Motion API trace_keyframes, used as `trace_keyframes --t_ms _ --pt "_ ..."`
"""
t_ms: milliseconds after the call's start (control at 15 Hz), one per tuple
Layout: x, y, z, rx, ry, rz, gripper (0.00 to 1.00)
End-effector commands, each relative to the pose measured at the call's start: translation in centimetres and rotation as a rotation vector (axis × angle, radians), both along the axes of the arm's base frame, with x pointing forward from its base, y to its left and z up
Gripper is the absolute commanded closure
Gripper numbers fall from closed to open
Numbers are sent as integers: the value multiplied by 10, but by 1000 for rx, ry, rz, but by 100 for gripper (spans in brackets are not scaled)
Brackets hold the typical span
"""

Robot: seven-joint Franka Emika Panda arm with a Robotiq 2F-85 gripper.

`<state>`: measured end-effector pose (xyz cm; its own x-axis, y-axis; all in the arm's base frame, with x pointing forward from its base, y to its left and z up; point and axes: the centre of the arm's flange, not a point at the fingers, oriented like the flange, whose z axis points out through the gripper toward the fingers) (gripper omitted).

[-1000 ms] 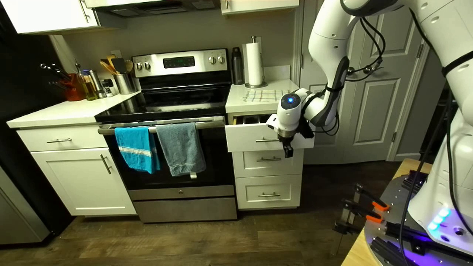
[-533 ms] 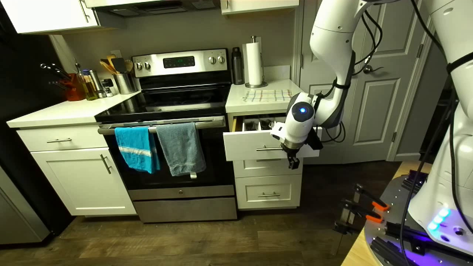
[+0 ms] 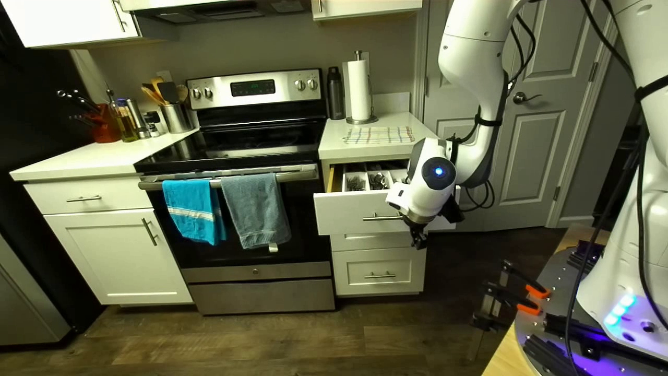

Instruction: Open the topmost drawer on the right.

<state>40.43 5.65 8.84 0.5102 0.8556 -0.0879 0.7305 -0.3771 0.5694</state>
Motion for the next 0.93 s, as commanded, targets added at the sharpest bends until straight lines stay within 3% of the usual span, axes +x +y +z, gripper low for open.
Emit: trace_keyframes --t_ms 0,267,333,867 --pt "-2 20 24 -20 -83 54 0" --pt "-3 21 35 -53 -98 63 0" --pt "-9 7 6 -38 -28 15 0" --pt "-11 8 6 -43 -33 16 0"
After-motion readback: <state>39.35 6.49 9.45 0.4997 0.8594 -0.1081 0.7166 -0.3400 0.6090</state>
